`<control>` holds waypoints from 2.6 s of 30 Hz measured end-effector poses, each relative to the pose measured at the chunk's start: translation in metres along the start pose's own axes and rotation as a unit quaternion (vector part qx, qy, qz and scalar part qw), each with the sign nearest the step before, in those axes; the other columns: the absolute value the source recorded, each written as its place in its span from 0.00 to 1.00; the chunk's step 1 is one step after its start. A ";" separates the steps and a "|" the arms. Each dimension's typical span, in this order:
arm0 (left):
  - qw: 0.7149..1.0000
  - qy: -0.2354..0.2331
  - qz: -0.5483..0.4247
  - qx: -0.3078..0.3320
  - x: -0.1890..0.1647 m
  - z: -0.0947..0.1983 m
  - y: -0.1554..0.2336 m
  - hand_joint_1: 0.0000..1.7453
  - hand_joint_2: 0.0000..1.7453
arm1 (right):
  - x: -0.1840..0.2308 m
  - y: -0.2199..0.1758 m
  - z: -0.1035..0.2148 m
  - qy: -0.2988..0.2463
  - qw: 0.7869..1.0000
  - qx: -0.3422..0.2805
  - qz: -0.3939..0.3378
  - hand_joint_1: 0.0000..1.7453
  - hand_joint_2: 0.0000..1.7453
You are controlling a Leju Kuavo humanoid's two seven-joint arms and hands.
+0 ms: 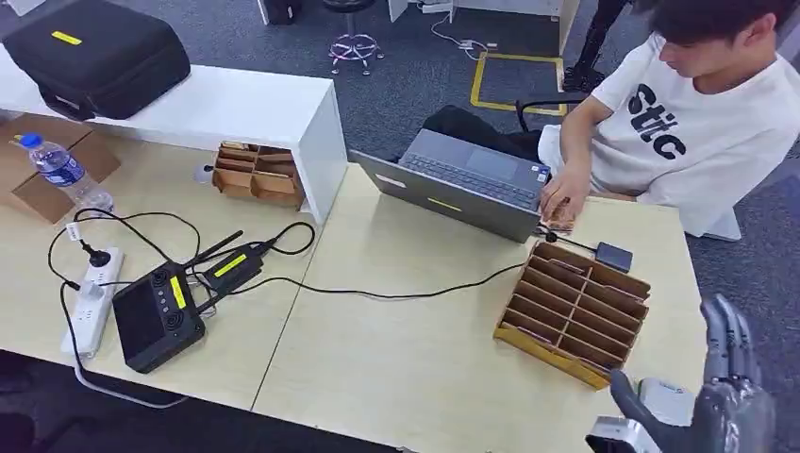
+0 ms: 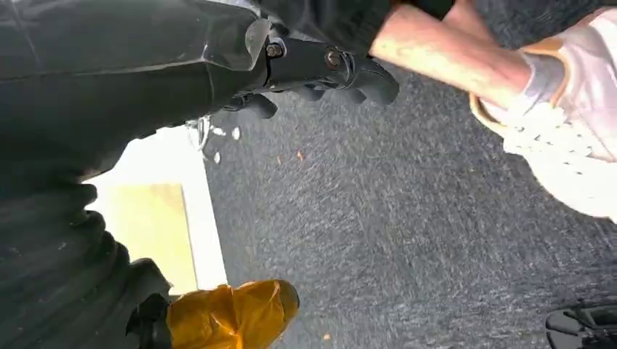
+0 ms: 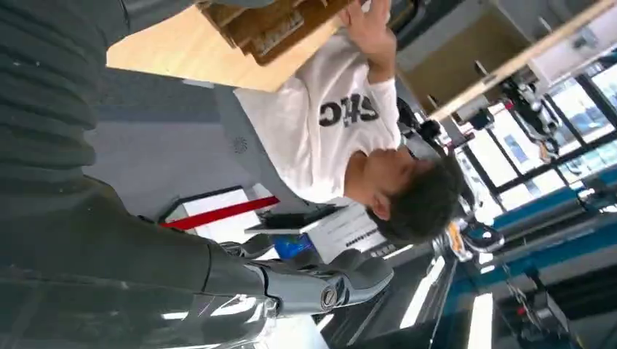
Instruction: Pass the card to the sensor for recognition and then transmit it.
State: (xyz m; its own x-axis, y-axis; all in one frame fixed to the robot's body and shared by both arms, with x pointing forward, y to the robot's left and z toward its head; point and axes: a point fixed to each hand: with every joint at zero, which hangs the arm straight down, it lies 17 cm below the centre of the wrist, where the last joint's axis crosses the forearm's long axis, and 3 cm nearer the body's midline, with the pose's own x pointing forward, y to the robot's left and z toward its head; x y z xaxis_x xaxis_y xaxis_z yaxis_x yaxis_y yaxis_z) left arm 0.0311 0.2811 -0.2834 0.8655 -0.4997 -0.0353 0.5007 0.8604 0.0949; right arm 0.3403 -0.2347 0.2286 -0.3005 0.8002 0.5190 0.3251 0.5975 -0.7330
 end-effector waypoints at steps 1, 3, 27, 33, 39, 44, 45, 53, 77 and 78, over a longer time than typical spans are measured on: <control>1.000 -0.001 0.000 0.000 0.001 0.000 0.001 0.00 1.00 | 0.000 0.006 -0.002 0.001 1.000 0.004 -0.001 0.00 1.00; 1.000 -0.001 -0.001 0.001 0.001 0.000 0.001 0.00 1.00 | 0.001 0.013 -0.004 0.000 1.000 0.009 -0.004 0.00 1.00; 1.000 -0.008 -0.026 -0.002 0.004 0.000 0.002 0.00 1.00 | -0.014 0.093 -0.029 0.026 0.995 0.088 0.034 0.00 1.00; 0.999 -0.013 -0.034 -0.002 0.006 0.001 0.003 0.00 1.00 | -0.046 0.118 -0.040 0.068 0.990 0.105 0.058 0.00 1.00; 0.999 -0.013 -0.037 -0.003 0.006 0.001 0.003 0.00 1.00 | -0.106 0.120 -0.038 0.121 0.984 0.110 0.069 0.00 1.00; 0.999 -0.013 -0.037 -0.004 0.006 0.001 0.003 0.00 1.00 | -0.123 0.116 -0.036 0.140 0.982 0.106 0.070 0.00 1.00; 0.999 -0.013 -0.037 -0.004 0.006 0.001 0.003 0.00 1.00 | -0.125 0.115 -0.036 0.142 0.982 0.105 0.071 0.00 1.00; 0.999 -0.012 -0.037 -0.004 0.006 0.001 0.003 0.00 1.00 | -0.133 0.109 -0.037 0.151 0.981 0.098 0.072 0.00 1.00; 0.999 -0.013 -0.039 -0.007 0.006 0.001 0.002 0.00 1.00 | -0.099 0.088 -0.069 0.097 0.988 0.077 0.091 0.00 1.00; 0.999 -0.013 -0.039 -0.007 0.006 0.001 0.002 0.00 1.00 | -0.096 0.089 -0.071 0.095 0.988 0.078 0.095 0.00 1.00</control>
State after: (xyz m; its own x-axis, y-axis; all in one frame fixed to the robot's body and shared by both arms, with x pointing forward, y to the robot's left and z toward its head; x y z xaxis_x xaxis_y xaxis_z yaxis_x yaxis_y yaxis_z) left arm 0.0372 0.2800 -0.2826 0.8232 -0.5675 -0.0169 0.5669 0.8200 0.0795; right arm 0.4621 -0.2551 0.1450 -0.0684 0.9010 0.4284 0.2134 0.4327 -0.8759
